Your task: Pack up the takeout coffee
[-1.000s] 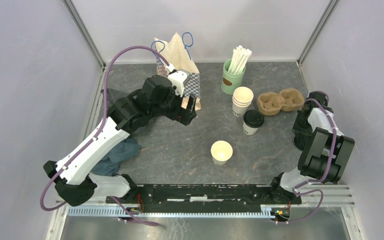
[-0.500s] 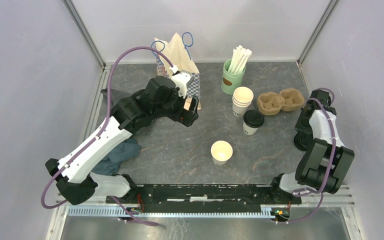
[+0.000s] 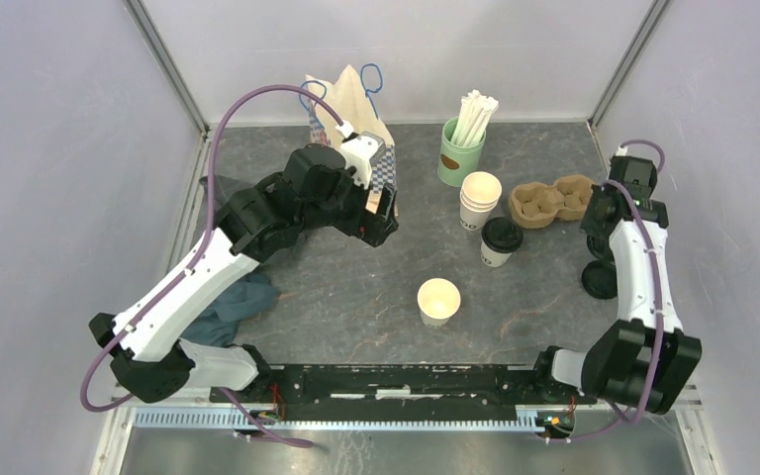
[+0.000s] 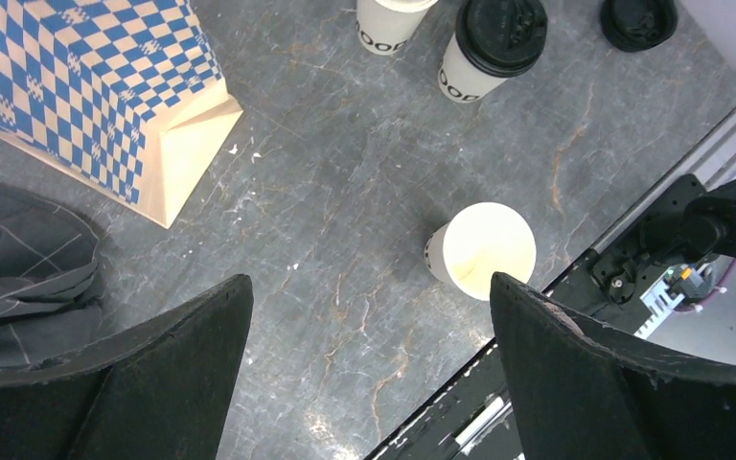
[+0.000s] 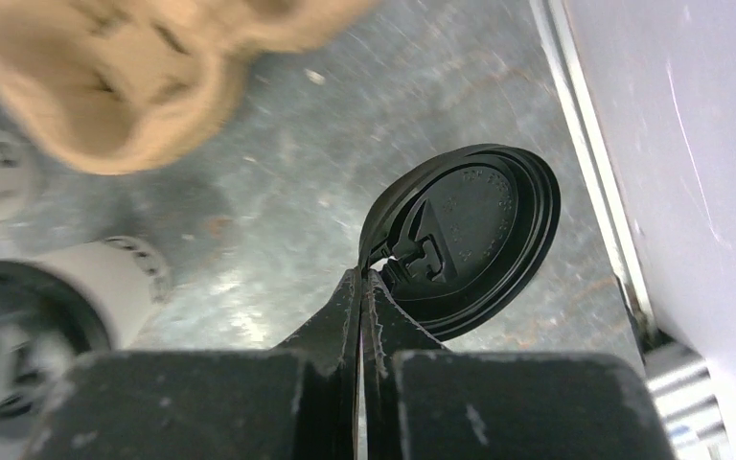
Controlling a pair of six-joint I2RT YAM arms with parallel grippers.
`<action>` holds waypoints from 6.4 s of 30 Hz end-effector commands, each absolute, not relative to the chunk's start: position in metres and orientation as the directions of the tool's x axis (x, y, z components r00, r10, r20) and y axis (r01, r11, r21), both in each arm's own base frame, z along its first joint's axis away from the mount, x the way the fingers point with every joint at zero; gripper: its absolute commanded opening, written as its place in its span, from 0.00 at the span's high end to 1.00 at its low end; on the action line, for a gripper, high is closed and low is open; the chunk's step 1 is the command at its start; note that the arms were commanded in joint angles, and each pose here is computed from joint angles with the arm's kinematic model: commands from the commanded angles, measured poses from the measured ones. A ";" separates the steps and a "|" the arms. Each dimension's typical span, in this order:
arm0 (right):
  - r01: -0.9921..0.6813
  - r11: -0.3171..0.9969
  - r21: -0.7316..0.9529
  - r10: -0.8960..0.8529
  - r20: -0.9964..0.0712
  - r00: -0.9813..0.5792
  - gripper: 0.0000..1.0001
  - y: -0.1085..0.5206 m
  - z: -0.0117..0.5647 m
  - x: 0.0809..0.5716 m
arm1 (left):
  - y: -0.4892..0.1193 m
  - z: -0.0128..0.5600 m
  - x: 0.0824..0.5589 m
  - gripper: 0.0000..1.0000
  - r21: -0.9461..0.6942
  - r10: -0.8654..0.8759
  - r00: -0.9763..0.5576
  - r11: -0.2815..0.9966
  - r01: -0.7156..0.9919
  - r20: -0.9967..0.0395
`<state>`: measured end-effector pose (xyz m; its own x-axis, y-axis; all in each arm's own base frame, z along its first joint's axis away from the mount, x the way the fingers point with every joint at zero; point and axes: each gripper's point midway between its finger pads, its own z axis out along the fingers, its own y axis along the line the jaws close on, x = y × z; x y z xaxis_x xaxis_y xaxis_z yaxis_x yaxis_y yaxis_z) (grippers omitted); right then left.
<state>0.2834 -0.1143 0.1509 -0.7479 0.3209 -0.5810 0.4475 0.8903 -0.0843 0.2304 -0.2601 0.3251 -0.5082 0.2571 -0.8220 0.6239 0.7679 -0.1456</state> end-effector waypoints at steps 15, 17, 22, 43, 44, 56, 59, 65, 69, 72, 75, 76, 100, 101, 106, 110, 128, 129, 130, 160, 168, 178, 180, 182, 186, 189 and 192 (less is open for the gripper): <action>-0.517 0.658 0.548 0.308 -0.822 -0.479 1.00 0.144 0.374 0.309 | -0.285 0.405 0.222 0.00 -0.623 -0.198 -0.665 0.606 0.494 -0.720; -0.560 0.585 0.587 0.323 -0.802 -0.503 1.00 0.162 0.380 0.297 | -0.286 0.409 0.220 0.00 -0.678 -0.257 -0.682 0.568 0.467 -0.685; -0.609 0.410 0.679 0.345 -0.734 -0.585 1.00 0.199 0.377 0.273 | -0.288 0.406 0.225 0.00 -0.783 -0.376 -0.723 0.501 0.368 -0.580; -0.499 0.202 0.843 0.296 -0.538 -0.789 1.00 0.261 0.360 0.260 | -0.292 0.348 0.262 0.00 -0.984 -0.628 -0.759 0.148 0.096 -0.169; -0.492 0.203 0.847 0.293 -0.532 -0.795 1.00 0.262 0.357 0.259 | -0.290 0.346 0.261 0.00 -0.984 -0.630 -0.757 0.151 0.095 -0.170; -0.497 0.678 0.542 0.005 -0.679 -0.734 0.95 0.221 0.268 0.279 | -0.275 0.263 0.245 0.07 -0.804 -0.386 -0.839 0.587 0.097 -0.383; -0.482 0.777 0.404 -0.071 -0.705 -0.705 0.82 0.195 0.262 0.282 | -0.278 0.232 0.244 0.12 -0.648 -0.251 -0.846 0.748 0.139 -0.471; -0.433 0.881 0.190 -0.178 -0.716 -0.675 0.59 0.150 0.258 0.280 | -0.306 0.173 0.254 0.29 -0.491 -0.148 -0.848 0.859 0.144 -0.508; -0.425 0.885 0.189 -0.171 -0.719 -0.674 0.52 0.146 0.257 0.272 | -0.321 0.129 0.271 0.38 -0.438 -0.126 -0.855 0.890 0.126 -0.502; -0.423 0.886 0.191 -0.167 -0.719 -0.675 0.50 0.145 0.257 0.269 | -0.335 0.101 0.279 0.42 -0.396 -0.076 -0.869 0.907 0.144 -0.490; -0.425 0.885 0.190 -0.170 -0.718 -0.675 0.49 0.144 0.257 0.268 | -0.351 0.082 0.278 0.44 -0.381 -0.035 -0.881 0.909 0.167 -0.471; -0.428 0.884 0.188 -0.174 -0.718 -0.674 0.48 0.145 0.257 0.268 | -0.355 0.078 0.277 0.44 -0.378 -0.025 -0.884 0.909 0.174 -0.468; -0.450 0.865 0.221 -0.162 -0.726 -0.668 0.47 0.153 0.254 0.268 | -0.358 0.031 0.266 0.78 -0.288 0.051 -0.904 0.939 0.187 -0.424; -0.449 0.866 0.222 -0.160 -0.727 -0.668 0.47 0.153 0.255 0.268 | -0.358 0.033 0.267 0.83 -0.290 0.048 -0.902 0.938 0.188 -0.429; -0.447 0.869 0.210 -0.152 -0.747 -0.647 0.47 0.151 0.264 0.270 | -0.361 0.052 0.270 0.98 -0.325 0.027 -0.887 0.925 0.197 -0.462; -0.446 0.871 0.208 -0.146 -0.757 -0.637 0.46 0.151 0.270 0.270 | -0.363 0.074 0.275 0.98 -0.338 0.009 -0.870 0.919 0.202 -0.493; -0.720 0.629 0.292 0.057 -0.942 -0.332 0.11 0.203 0.450 0.255 | -0.302 0.390 0.294 0.98 -0.927 -0.544 -0.758 0.299 0.226 -0.360; -0.761 0.576 0.298 0.086 -0.948 -0.306 0.08 0.209 0.461 0.247 | -0.300 0.406 0.290 0.98 -0.950 -0.551 -0.775 0.205 0.235 -0.310; -0.799 0.525 0.294 0.130 -0.955 -0.266 0.06 0.216 0.475 0.241 | -0.300 0.422 0.285 0.98 -0.960 -0.551 -0.789 0.105 0.258 -0.272; -0.884 0.032 0.466 0.373 -0.827 -0.422 0.02 0.277 0.536 0.212 | -0.297 0.493 0.225 0.98 -0.779 -0.352 -0.892 -0.457 0.429 -0.285; -0.888 0.042 0.458 0.363 -0.835 -0.413 0.02 0.284 0.536 0.216 | -0.300 0.483 0.229 0.98 -0.802 -0.346 -0.898 -0.433 0.411 -0.272; -0.885 0.065 0.462 0.353 -0.840 -0.413 0.02 0.287 0.531 0.220 | -0.302 0.476 0.233 0.98 -0.817 -0.351 -0.899 -0.415 0.401 -0.263; -0.884 0.072 0.461 0.352 -0.841 -0.410 0.02 0.287 0.530 0.221 | -0.302 0.476 0.233 0.98 -0.817 -0.352 -0.898 -0.413 0.402 -0.263; -0.883 0.073 0.463 0.352 -0.841 -0.412 0.02 0.287 0.530 0.222 | -0.302 0.476 0.233 0.98 -0.819 -0.352 -0.899 -0.412 0.399 -0.261; -0.882 0.066 0.466 0.353 -0.838 -0.416 0.03 0.289 0.532 0.222 | -0.303 0.475 0.234 0.98 -0.821 -0.350 -0.899 -0.409 0.399 -0.263; -0.881 0.063 0.468 0.352 -0.837 -0.419 0.08 0.290 0.532 0.222 | -0.303 0.475 0.234 0.98 -0.820 -0.351 -0.899 -0.410 0.400 -0.263; -0.878 0.062 0.474 0.349 -0.835 -0.426 0.12 0.290 0.530 0.222 | -0.303 0.475 0.235 0.98 -0.822 -0.350 -0.900 -0.408 0.398 -0.262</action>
